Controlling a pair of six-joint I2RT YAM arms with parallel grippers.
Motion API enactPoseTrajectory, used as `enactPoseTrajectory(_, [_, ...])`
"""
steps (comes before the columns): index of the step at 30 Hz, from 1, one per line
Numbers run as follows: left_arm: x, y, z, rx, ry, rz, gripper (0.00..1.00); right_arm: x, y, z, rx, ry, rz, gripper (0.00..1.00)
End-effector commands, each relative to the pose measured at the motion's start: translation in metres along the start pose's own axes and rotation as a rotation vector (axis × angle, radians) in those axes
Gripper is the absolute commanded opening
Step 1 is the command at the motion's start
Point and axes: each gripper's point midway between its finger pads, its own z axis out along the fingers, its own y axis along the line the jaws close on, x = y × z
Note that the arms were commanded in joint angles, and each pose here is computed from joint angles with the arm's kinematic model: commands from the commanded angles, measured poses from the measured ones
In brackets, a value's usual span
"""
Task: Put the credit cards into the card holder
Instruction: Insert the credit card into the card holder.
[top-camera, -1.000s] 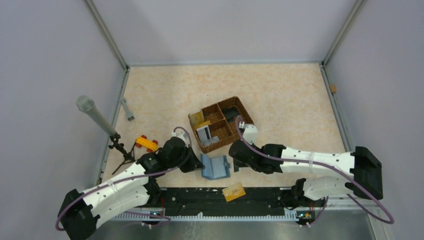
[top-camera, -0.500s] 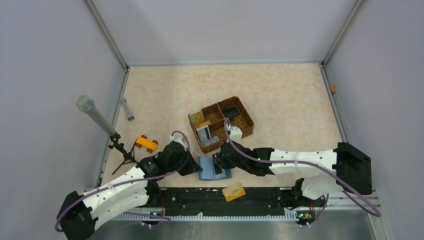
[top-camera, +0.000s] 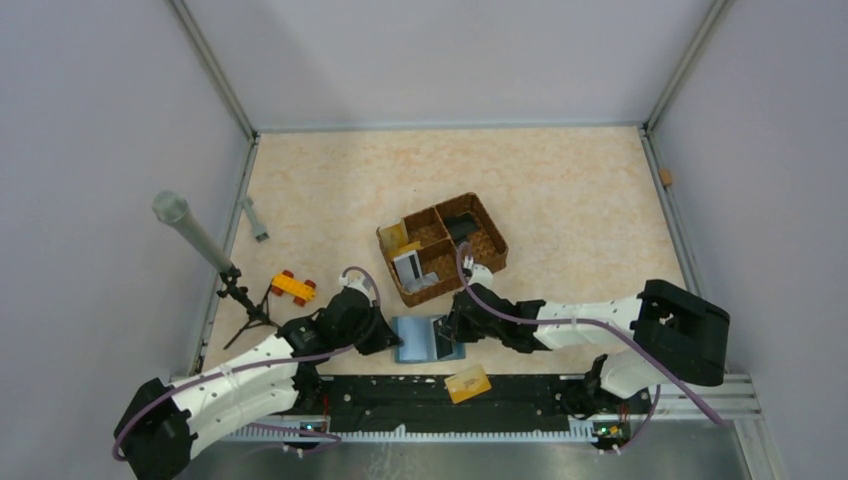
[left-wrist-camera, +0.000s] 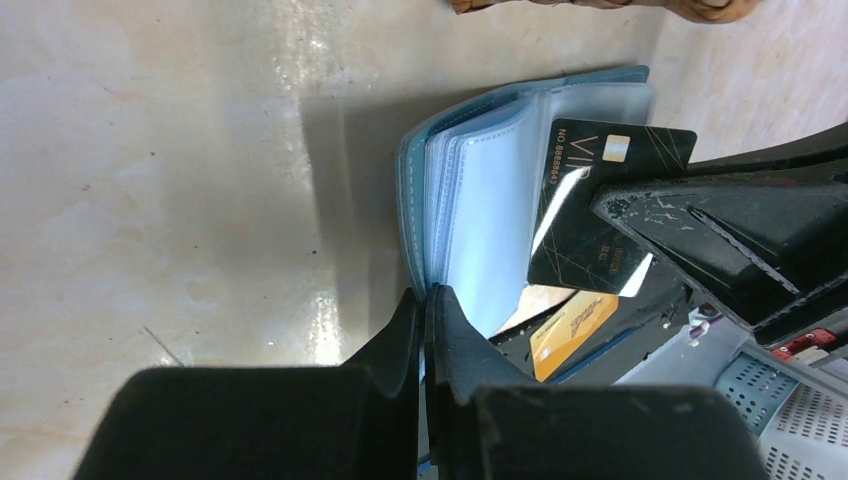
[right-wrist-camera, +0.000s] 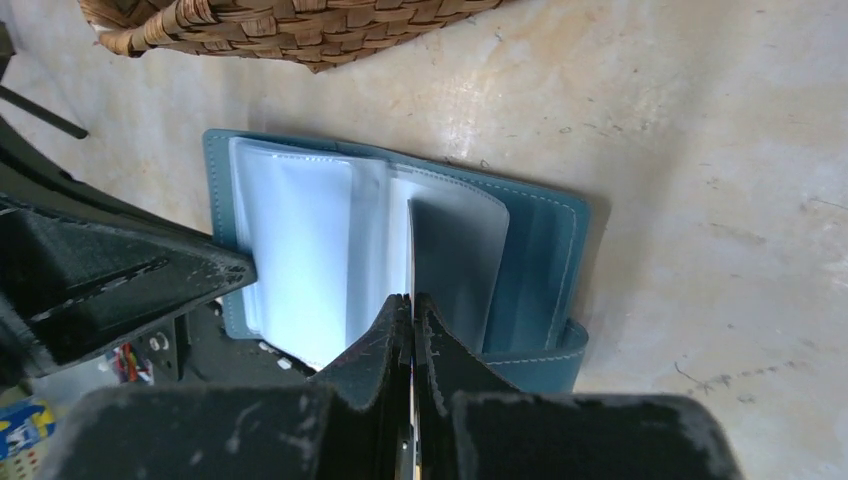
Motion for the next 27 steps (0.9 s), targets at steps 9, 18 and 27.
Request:
enactPoseTrajectory(9, [0.005, 0.028, 0.011, -0.096, -0.002, 0.001, 0.0, -0.002, 0.01, -0.001, -0.214, -0.012, 0.142, 0.0])
enactPoseTrajectory(18, [0.005, 0.032, 0.013, -0.115, -0.002, 0.002, 0.0, -0.016, 0.03, -0.015, -0.324, -0.051, 0.14, 0.0])
enactPoseTrajectory(27, [0.005, 0.033, 0.013, -0.114, -0.004, 0.0, 0.0, -0.018, 0.03, -0.003, -0.312, -0.052, 0.129, 0.0])
